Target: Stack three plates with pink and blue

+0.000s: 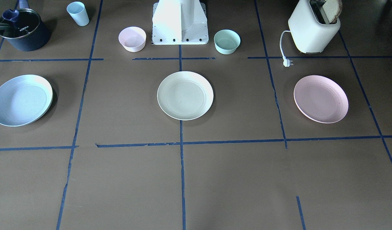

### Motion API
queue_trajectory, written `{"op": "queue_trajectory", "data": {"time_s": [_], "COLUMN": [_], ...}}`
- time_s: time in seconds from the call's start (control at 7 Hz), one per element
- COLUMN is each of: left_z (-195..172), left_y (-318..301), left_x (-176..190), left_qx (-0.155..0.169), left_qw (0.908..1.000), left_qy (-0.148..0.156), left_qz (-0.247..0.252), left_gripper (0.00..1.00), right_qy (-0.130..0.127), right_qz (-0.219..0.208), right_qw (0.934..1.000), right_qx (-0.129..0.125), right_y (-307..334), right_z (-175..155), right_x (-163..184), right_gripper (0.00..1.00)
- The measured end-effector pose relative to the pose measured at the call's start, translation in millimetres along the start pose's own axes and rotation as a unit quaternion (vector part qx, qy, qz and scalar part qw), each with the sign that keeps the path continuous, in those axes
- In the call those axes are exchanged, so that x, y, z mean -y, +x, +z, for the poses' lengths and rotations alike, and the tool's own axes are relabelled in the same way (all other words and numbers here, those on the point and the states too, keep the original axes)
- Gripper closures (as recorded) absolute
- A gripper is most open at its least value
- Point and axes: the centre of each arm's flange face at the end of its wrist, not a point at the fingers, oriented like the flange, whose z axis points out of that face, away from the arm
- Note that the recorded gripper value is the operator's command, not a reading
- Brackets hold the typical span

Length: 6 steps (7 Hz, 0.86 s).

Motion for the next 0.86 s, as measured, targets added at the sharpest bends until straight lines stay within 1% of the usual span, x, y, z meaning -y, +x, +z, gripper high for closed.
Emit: {"op": "queue_trajectory", "data": {"time_s": [0.29,0.57,0.86], "left_z": [1.8,4.0,14.0], "left_y": [-1.5,-3.7,-10.5], "left_x": [-1.1,-1.6,-3.1], "left_qx": [-0.002,-0.002,-0.002], "left_qw": [1.0,0.9999,0.9998], "left_qy": [0.0,0.007,0.009], "left_qz": [0.001,0.012,0.017], "left_gripper": [0.0,0.0,0.0], "right_qy": [-0.001,0.0,-0.001], "right_qz": [0.002,0.003,0.005], "right_qw": [1.0,1.0,1.0], "right_qx": [0.0,-0.001,-0.001], "right_y": [1.1,0.3,0.8], "right_z": [0.6,-0.3,0.6], "right_x": [-0.6,0.7,0.8], "right_gripper": [0.0,0.0,0.0]}}
